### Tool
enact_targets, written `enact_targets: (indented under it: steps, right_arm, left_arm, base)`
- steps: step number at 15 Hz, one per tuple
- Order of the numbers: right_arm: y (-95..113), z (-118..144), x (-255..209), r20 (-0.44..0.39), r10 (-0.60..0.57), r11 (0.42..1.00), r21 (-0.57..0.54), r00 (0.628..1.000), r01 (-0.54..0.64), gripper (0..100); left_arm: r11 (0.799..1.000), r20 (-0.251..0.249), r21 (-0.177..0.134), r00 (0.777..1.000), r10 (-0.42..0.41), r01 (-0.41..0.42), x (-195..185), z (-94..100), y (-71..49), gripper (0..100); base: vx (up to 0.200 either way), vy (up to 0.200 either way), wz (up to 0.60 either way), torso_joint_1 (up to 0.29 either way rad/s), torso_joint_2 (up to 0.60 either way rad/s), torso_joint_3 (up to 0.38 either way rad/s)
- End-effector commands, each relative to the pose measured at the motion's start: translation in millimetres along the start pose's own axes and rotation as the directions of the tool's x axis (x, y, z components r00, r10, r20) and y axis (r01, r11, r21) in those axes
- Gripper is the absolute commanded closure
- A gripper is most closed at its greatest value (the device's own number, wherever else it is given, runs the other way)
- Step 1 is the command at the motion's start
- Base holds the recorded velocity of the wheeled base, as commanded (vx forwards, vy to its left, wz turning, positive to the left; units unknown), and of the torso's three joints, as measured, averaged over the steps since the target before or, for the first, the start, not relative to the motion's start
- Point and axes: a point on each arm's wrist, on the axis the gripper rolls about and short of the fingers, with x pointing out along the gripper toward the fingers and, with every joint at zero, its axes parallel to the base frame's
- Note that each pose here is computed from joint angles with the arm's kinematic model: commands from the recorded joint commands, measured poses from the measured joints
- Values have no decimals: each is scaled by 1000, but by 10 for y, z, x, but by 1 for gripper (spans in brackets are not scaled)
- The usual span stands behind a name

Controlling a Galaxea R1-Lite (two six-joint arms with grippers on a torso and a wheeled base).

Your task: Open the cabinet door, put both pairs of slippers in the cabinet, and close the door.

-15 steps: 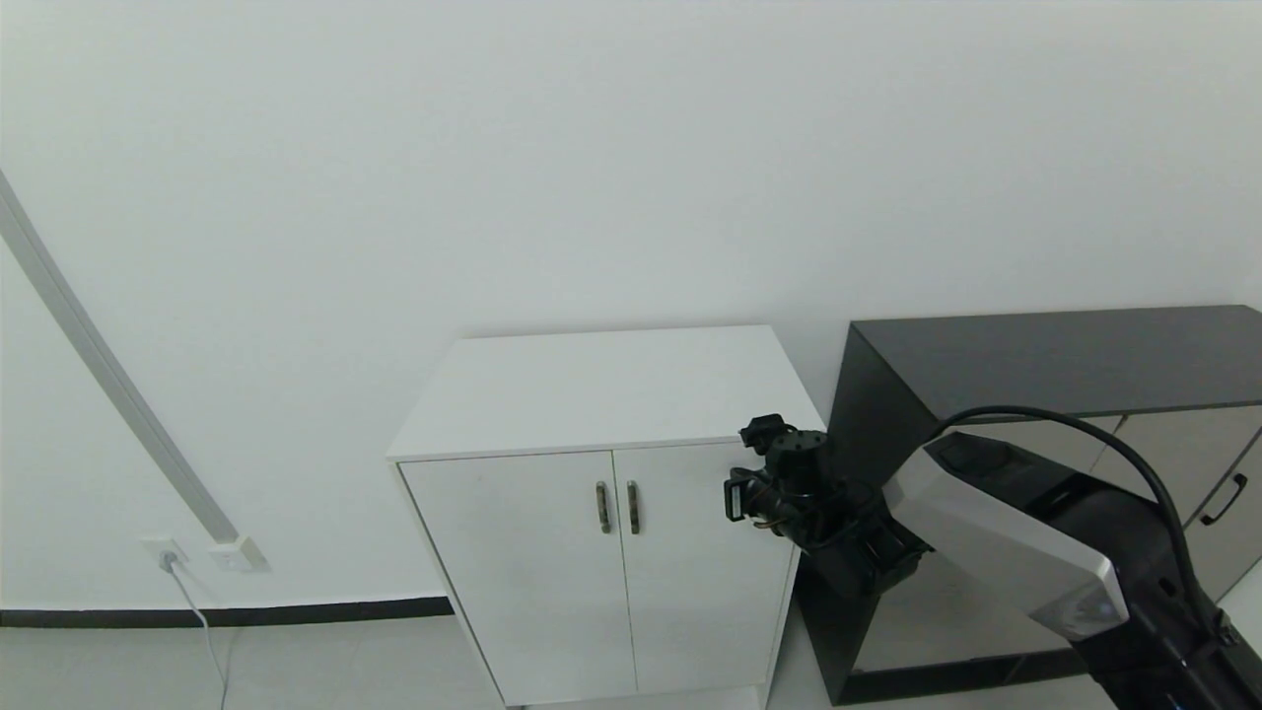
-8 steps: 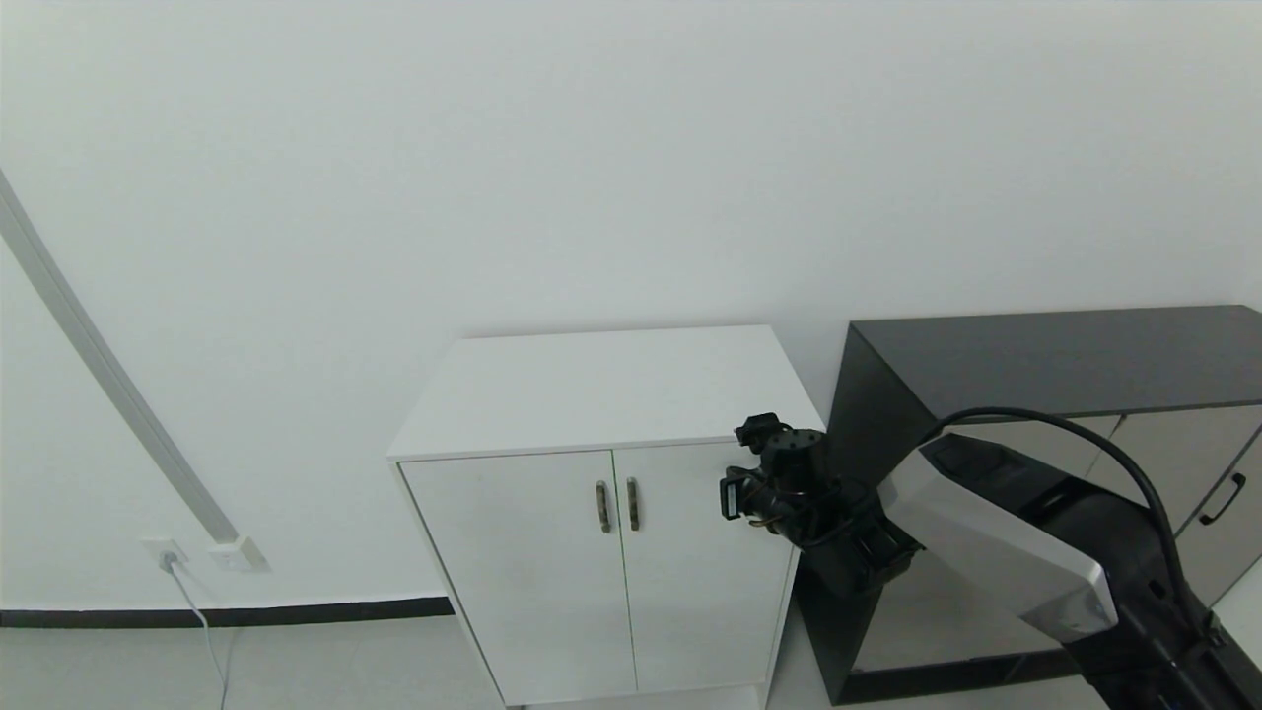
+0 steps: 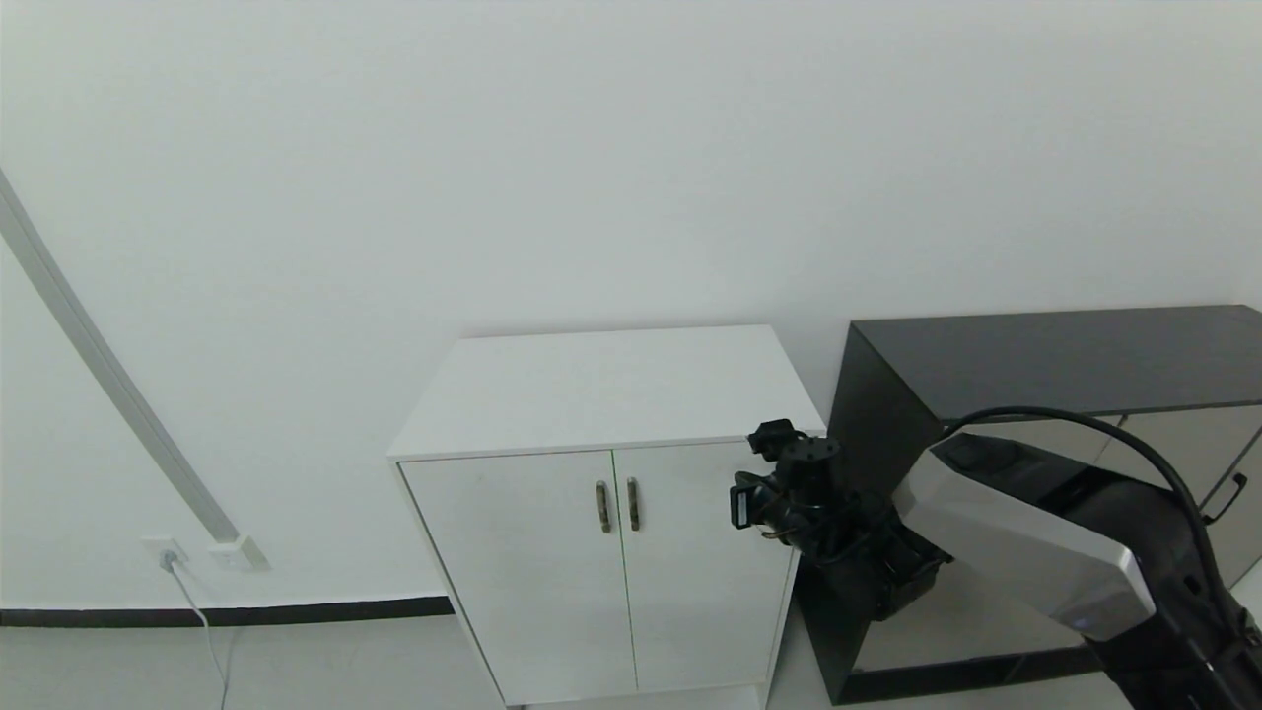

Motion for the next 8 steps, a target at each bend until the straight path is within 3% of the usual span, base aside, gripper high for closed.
enact_targets:
  steps: [1,8]
  right_arm:
    - [-28,64,-275,8,2,1000,6,1000,-2,100]
    - [-421,28,-1194,57,-66,997,38,996,64,100]
  left_arm:
    - [1000,0,0,1000,1,-1,0,0,0,100]
    - [1000,0,0,1000,1,-1,0,0,0,100]
  base:
    - [0,0,0,0,0,0]
    - [0,0,0,0,0,0]
